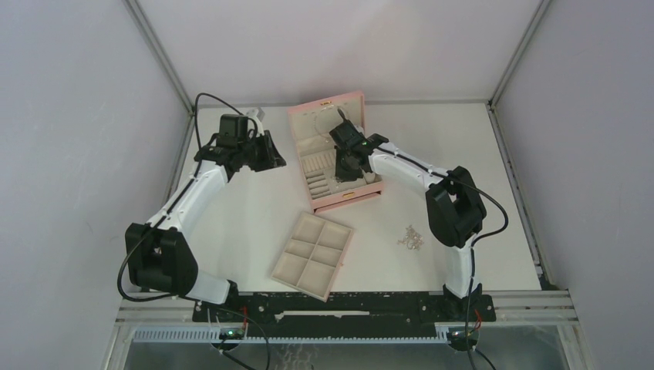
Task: Organize the mixed jewelry
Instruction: Pick up the jewelry from the jewelry box.
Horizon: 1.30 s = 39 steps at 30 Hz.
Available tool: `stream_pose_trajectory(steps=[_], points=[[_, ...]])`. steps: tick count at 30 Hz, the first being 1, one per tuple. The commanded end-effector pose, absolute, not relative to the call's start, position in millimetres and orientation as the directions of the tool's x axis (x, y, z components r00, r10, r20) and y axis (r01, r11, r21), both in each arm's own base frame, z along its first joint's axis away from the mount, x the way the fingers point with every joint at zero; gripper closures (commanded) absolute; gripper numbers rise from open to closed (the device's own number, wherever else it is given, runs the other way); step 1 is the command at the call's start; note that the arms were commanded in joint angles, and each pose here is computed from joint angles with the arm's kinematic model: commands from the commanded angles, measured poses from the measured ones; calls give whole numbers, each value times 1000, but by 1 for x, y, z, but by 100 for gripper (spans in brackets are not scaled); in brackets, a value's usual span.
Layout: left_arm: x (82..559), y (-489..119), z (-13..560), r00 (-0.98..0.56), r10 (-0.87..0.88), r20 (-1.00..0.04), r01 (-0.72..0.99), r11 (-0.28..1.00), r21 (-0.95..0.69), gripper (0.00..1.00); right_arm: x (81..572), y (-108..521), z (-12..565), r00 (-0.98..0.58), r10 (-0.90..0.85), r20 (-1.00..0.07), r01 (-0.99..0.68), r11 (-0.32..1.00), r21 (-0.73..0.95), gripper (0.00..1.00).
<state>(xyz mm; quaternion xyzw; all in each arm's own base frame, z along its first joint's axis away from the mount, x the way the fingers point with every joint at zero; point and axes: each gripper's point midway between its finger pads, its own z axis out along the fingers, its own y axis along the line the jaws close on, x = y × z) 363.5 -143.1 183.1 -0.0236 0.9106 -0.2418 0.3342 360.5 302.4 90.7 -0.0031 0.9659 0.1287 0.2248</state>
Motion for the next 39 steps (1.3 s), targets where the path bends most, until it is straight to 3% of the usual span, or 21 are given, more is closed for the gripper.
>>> stream_pose_trajectory(steps=[1, 4, 9, 22, 32, 39], points=[[368, -144, 196, -746, -212, -631, 144, 874, -464, 71, 364, 307, 98, -889, 33, -457, -85, 968, 236, 83], [368, -144, 196, -747, -212, -630, 144, 873, -465, 71, 363, 306, 100, -888, 30, -459, -87, 969, 233, 86], [368, -144, 196, -747, -213, -629, 143, 873, -465, 71, 363, 304, 109, -877, 37, -480, -86, 969, 233, 100], [368, -145, 194, -751, -213, -625, 142, 872, -468, 71, 366, 281, 149, -814, 84, -575, -69, 969, 239, 100], [367, -148, 192, -757, -209, -619, 146, 869, -472, 71, 358, 211, 173, -760, 179, -624, 35, 971, 236, 100], [344, -208, 232, -762, -121, -636, 328, 775, -540, 67, 339, 168, 184, -734, 221, -642, 72, 965, 251, 100]])
